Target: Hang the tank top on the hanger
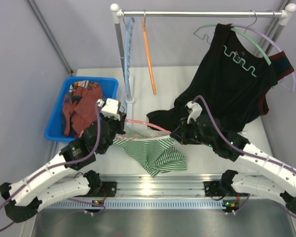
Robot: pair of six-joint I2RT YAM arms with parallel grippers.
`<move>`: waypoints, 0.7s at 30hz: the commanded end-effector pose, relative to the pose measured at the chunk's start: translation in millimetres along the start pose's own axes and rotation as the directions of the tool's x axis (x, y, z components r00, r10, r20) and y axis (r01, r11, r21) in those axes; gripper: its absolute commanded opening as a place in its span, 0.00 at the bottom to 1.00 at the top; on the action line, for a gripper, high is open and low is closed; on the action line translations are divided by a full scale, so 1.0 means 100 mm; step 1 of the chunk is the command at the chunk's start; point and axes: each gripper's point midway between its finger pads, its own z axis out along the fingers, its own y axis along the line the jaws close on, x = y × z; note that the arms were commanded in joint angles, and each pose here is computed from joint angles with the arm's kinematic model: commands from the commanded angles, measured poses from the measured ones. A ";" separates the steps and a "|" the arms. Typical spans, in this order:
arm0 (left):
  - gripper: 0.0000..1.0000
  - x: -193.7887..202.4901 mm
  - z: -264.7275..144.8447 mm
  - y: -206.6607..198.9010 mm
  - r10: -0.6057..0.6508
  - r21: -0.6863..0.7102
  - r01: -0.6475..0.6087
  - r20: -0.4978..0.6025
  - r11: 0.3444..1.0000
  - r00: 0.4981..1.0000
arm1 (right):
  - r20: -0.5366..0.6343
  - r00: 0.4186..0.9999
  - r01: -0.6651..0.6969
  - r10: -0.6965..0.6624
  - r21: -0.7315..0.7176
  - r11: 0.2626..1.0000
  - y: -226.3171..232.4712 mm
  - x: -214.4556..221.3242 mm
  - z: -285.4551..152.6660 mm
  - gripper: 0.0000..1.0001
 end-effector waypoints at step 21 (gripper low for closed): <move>0.00 -0.26 0.07 -0.12 -0.043 0.018 0.042 0.047 0.999 0.998 | 0.058 0.995 0.092 -0.086 -0.117 0.989 0.68 -0.38 -0.02 0.00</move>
